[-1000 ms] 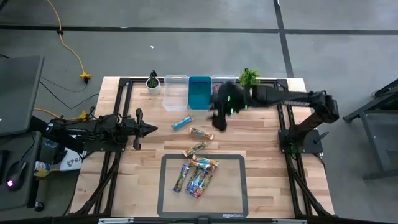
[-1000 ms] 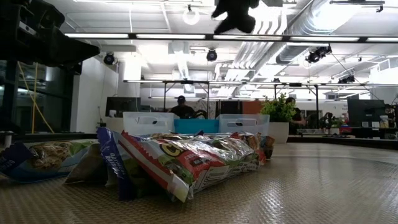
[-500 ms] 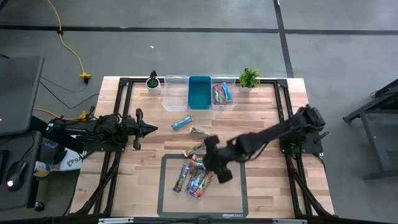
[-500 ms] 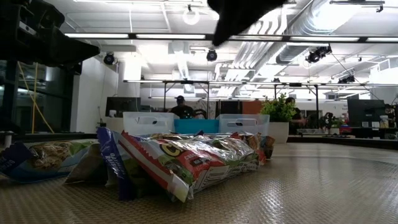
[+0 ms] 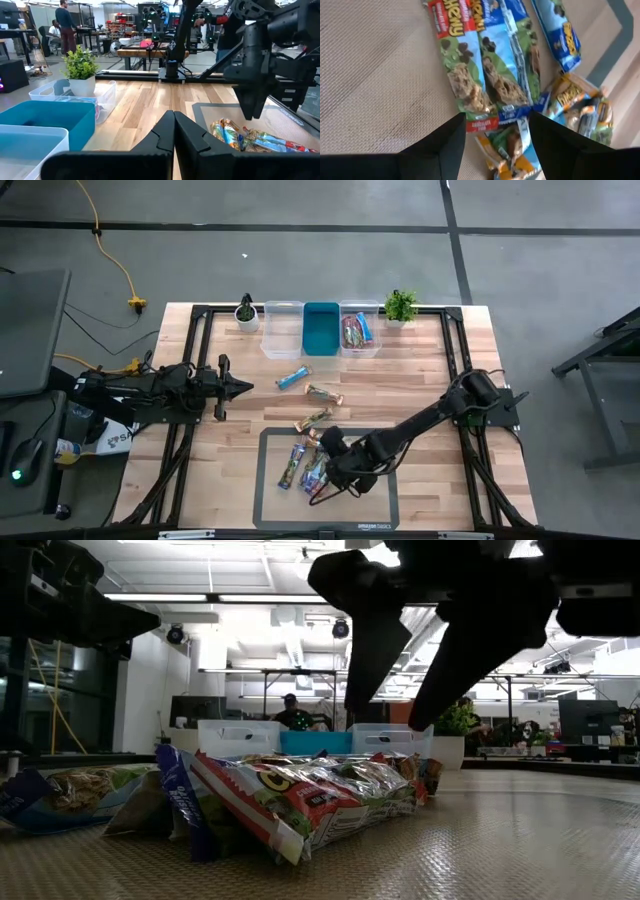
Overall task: Pick and place Granola Bars by type
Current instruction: Put the red granola bar into the right transparent bin
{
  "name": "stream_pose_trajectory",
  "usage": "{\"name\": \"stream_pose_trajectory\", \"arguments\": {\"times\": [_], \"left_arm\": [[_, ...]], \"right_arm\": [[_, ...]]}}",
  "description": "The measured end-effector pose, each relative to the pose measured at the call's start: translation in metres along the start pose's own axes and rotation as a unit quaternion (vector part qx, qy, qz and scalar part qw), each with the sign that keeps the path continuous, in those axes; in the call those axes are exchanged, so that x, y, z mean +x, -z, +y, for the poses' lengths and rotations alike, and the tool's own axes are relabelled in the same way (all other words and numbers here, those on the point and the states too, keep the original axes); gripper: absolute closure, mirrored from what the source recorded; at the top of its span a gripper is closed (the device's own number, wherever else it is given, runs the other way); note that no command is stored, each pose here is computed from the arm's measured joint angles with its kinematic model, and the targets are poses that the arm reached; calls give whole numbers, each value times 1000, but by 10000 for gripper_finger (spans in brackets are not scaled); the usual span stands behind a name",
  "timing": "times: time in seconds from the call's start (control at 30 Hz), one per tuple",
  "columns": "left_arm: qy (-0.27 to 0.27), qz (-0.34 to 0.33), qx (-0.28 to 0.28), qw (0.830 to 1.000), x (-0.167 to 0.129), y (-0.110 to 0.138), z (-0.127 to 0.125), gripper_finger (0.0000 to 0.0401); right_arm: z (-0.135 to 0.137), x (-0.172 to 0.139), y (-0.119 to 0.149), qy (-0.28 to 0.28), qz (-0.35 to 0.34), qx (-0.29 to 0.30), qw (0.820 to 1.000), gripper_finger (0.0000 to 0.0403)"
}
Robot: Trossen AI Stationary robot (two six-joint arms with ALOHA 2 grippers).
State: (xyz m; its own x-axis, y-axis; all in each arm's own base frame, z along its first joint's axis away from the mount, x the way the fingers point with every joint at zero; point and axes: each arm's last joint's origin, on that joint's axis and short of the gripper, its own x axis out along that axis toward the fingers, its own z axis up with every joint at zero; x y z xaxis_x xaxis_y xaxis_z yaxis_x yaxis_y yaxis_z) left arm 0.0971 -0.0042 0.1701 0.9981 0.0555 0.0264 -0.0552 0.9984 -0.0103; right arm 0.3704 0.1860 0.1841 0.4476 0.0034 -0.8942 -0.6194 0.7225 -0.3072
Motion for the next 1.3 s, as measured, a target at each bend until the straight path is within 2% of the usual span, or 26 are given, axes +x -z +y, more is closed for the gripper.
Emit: {"name": "stream_pose_trajectory", "arguments": {"times": [0.13, 0.4, 0.53, 0.83, 1.0, 1.3], "left_arm": [[0, 0, 0, 1000, 0, 0, 0, 400], [0, 0, 0, 1000, 0, 0, 0, 400], [0, 0, 0, 1000, 0, 0, 0, 400], [0, 0, 0, 1000, 0, 0, 0, 400], [0, 0, 0, 1000, 0, 0, 0, 400], [0, 0, 0, 1000, 0, 0, 0, 400]], "right_arm": [[1, 1, -4, 8, -14, -23, 1000, 201], [1, 0, -8, 3, -40, -29, 999, 201], [4, 1, -9, -21, -51, -21, 998, 201], [19, 22, -10, -10, -26, -36, 999, 201], [17, 26, -10, -2, -28, -13, 1000, 201], [20, 33, -9, -24, -24, -10, 999, 201]]}}
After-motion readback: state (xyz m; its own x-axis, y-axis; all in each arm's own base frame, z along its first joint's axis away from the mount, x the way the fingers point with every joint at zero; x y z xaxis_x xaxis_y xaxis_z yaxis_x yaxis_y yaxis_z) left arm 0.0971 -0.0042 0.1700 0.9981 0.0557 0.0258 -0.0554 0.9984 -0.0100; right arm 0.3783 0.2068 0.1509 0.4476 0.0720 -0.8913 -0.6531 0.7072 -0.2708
